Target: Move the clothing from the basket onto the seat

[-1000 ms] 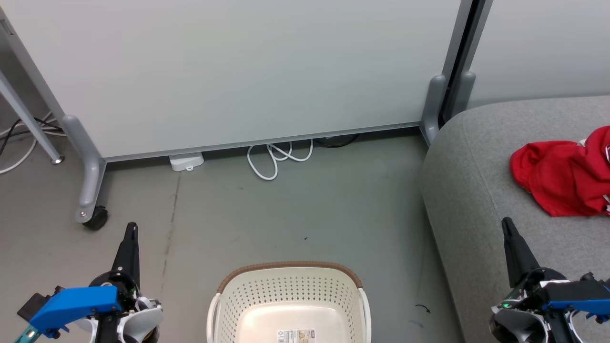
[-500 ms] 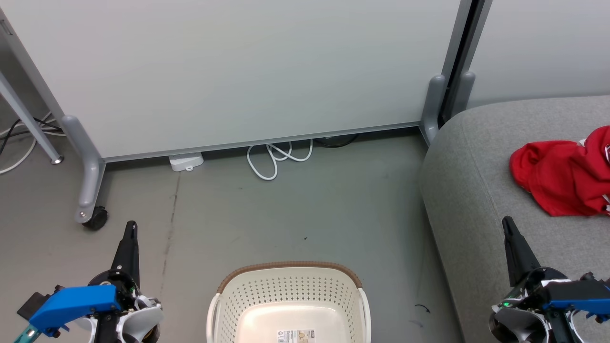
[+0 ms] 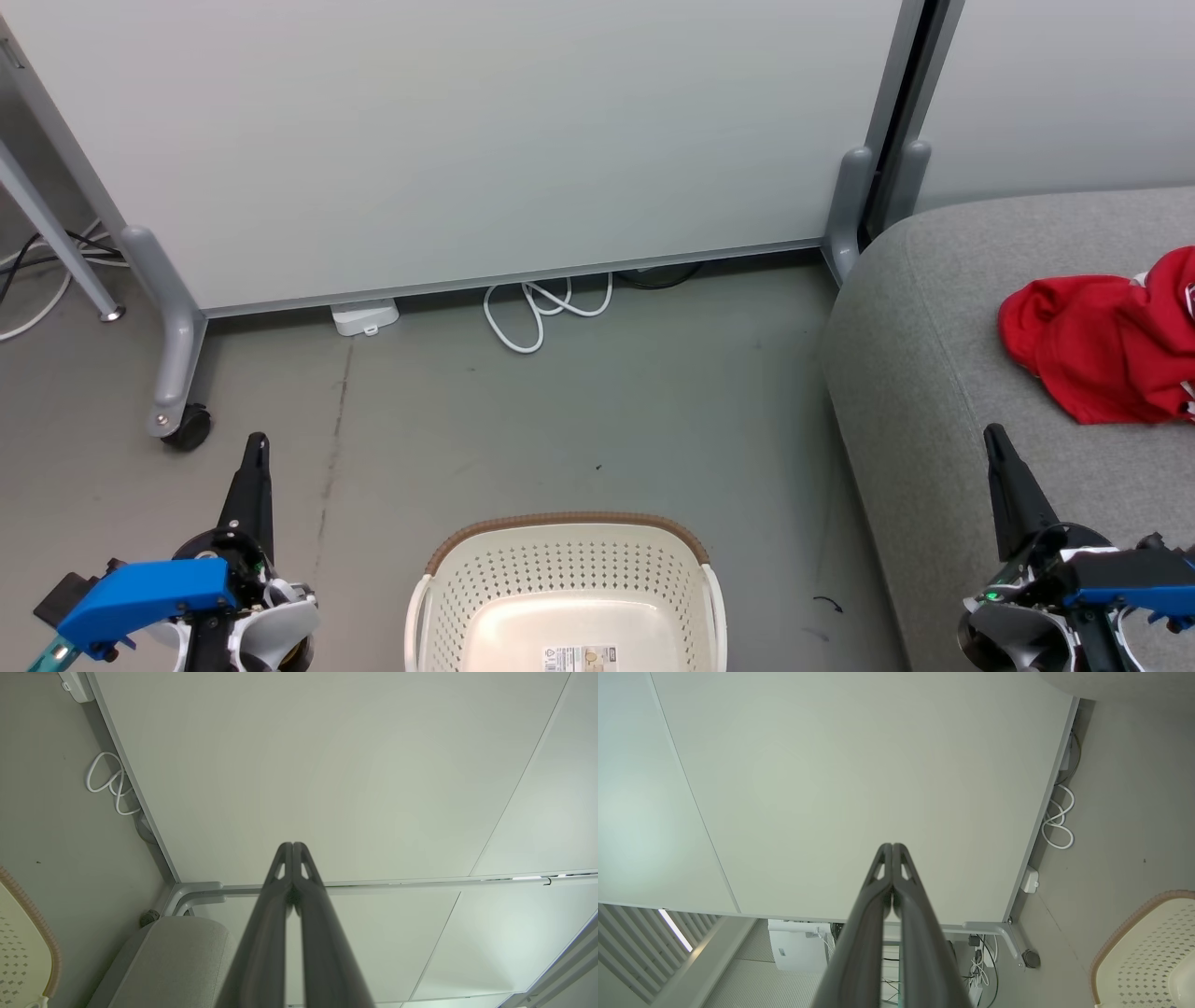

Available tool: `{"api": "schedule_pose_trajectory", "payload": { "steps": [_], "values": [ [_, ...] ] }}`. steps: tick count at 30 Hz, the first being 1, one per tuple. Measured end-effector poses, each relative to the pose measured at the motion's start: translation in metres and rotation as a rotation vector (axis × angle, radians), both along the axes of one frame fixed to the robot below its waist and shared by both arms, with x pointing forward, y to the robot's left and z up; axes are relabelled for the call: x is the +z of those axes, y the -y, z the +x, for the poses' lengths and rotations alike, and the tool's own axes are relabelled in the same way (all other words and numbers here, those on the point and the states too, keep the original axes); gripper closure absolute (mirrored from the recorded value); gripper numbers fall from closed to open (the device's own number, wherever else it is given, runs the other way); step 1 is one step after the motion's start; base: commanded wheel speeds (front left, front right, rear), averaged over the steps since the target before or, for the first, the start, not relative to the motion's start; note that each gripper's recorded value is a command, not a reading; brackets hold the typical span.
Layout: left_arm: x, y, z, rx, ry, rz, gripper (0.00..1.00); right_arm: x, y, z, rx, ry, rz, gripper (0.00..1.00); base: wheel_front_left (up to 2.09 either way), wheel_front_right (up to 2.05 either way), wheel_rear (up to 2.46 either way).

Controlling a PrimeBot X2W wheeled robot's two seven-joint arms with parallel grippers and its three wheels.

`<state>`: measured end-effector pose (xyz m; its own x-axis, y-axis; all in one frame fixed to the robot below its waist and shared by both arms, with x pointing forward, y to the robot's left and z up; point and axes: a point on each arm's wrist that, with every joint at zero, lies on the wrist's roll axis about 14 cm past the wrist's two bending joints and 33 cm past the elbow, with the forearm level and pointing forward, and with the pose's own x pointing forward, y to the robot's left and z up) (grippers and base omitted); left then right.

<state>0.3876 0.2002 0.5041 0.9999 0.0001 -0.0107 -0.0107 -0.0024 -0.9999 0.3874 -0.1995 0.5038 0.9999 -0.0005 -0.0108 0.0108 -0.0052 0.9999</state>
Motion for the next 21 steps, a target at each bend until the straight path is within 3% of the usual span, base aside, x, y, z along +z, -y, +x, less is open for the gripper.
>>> {"api": "schedule_pose_trajectory", "payload": {
  "steps": [21],
  "values": [
    [0.0001, 0.0000, 0.0000, 0.000, 0.000, 0.000, 1.00, 0.0001, 0.0000, 0.0000, 0.000, 0.000, 0.000, 1.00, 0.00, 0.00, 0.00]
  ]
}}
